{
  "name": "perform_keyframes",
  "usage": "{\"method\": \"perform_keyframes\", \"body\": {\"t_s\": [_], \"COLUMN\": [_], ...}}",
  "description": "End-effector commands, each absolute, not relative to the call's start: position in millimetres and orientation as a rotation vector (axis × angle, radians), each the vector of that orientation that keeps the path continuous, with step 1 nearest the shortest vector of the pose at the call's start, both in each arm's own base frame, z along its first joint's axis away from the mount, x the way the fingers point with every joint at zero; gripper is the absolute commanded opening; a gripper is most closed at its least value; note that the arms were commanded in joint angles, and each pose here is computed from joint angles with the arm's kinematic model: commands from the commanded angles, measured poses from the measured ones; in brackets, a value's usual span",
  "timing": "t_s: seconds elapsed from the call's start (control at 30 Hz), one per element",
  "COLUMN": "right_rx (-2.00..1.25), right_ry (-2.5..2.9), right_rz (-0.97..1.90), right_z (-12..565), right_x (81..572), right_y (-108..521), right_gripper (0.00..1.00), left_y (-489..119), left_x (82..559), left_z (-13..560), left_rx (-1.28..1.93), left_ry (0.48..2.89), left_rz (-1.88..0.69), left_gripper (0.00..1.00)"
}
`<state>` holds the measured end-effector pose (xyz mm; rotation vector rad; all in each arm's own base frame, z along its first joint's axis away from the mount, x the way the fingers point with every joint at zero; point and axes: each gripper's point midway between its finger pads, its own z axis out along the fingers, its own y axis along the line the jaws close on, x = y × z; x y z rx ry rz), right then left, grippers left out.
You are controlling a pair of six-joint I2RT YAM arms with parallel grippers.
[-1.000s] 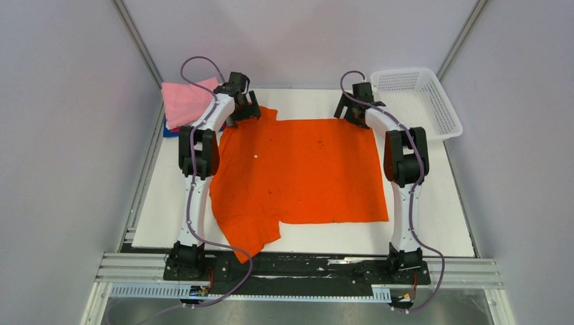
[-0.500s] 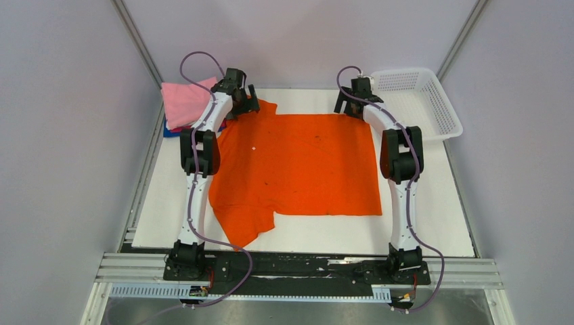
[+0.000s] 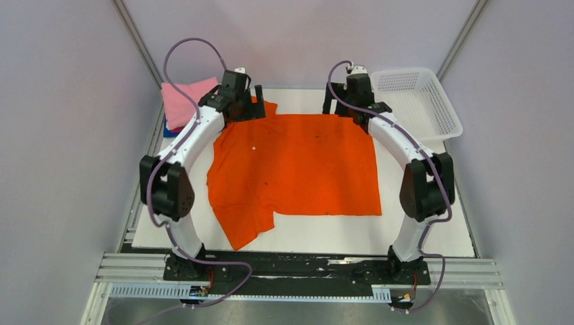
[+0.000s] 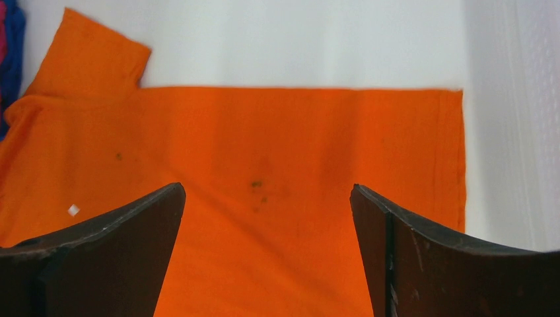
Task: Fold and stack the t-shirts
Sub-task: Flatten out the tshirt, then grab the side of the flattened tshirt closest away from the robot with both arms
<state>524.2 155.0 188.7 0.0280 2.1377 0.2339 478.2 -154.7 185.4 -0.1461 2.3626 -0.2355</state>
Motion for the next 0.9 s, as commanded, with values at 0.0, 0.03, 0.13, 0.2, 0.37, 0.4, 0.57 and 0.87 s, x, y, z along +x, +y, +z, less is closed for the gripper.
{"method": "perform_keyframes", "body": {"t_s": [0.0, 0.03, 0.13, 0.2, 0.37, 0.4, 0.57, 0.87], "right_rx": [0.242, 0.292, 0.414, 0.473, 0.598, 0.619, 0.657, 0.654], "right_ry": [2.124, 2.118, 2.108, 2.096, 2.058, 2.048, 2.022, 2.033], "right_rz": [0.311, 0.318, 0.320, 0.322, 0.282, 0.279, 0.254, 0.222], "right_z": [202.5, 203.2, 195.3, 190.6, 178.9, 177.8, 174.0, 167.8], "right_x": [465.2, 451.9, 415.0, 396.5, 367.0, 362.5, 349.0, 348.1], "right_y": [137.0, 131.4, 114.8, 104.1, 74.9, 70.8, 57.8, 52.4], "right_gripper": [1.00, 1.00, 1.00, 1.00, 1.00, 1.00, 1.00, 1.00], "left_y": [-156.2, -148.8, -152.4, -147.5, -131.5, -132.1, -137.4, -139.0], "left_x": [418.3, 394.4, 339.9, 301.6, 203.8, 193.2, 118.4, 87.6], "left_z": [199.6, 190.7, 172.9, 169.0, 111.7, 107.5, 66.4, 17.2], "left_rx": [-0.198, -0.211, -0.254, -0.268, -0.228, -0.239, -0.200, -0.308], "left_ry": [2.313, 2.332, 2.364, 2.378, 2.595, 2.621, 2.844, 2.923], "left_rz": [-0.215, -0.183, -0.185, -0.198, -0.090, -0.107, -0.064, -0.080], "left_gripper": [1.00, 1.00, 1.00, 1.00, 0.97, 0.95, 0.85, 0.73]}}
